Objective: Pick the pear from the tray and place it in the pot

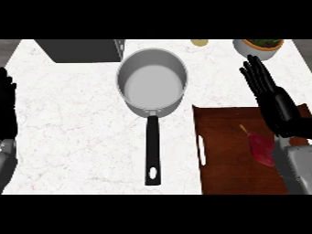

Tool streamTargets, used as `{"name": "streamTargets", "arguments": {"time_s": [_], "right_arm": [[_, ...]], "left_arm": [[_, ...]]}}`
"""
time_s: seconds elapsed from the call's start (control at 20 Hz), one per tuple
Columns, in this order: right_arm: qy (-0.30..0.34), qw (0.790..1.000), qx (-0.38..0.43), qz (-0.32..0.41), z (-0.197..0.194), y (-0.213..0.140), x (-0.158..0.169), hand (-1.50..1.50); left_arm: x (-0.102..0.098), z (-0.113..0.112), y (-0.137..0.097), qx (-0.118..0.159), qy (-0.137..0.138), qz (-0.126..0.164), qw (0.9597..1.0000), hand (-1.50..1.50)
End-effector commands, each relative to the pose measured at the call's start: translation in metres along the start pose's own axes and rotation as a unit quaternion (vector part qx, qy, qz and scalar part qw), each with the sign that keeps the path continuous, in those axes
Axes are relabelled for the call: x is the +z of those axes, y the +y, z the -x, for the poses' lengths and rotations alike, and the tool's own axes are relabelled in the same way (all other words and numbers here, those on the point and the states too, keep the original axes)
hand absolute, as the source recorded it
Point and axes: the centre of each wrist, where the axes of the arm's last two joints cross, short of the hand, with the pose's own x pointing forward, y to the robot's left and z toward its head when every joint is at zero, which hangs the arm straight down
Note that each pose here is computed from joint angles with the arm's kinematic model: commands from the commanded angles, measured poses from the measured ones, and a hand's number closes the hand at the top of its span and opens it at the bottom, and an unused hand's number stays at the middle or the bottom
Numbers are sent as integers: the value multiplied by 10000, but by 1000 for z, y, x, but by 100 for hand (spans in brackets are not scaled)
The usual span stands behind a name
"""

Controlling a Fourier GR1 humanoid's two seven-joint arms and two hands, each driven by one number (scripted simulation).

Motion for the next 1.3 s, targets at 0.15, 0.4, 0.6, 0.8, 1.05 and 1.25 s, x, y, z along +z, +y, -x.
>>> {"name": "streamTargets", "arguments": {"time_s": [0.15, 0.4, 0.6, 0.8, 1.05, 1.25], "right_arm": [[436, 9551, -1919, -2215, 29, 27, 7, -150], [-32, 9801, -420, -1938, 14, -63, 21, -150], [-1122, 9673, -1045, -2021, 7, -122, 54, -150], [-908, 9656, -350, -2411, -29, -170, 63, -150], [-478, 9551, 877, -2790, -79, -202, 47, -150], [-176, 9324, 1487, -3291, -104, -204, 34, -150]], "left_arm": [[17, -25, -56, 793, 6, 1327, 9880, 0], [54, -27, -86, 1334, 496, 2342, 9617, 0], [57, -31, -83, 1314, 527, 2411, 9601, 0], [63, -33, -76, 1380, 597, 2413, 9587, 0], [68, -40, -86, 1329, 483, 2422, 9599, 0], [68, -48, -84, 1392, 491, 2610, 9540, 0]]}}
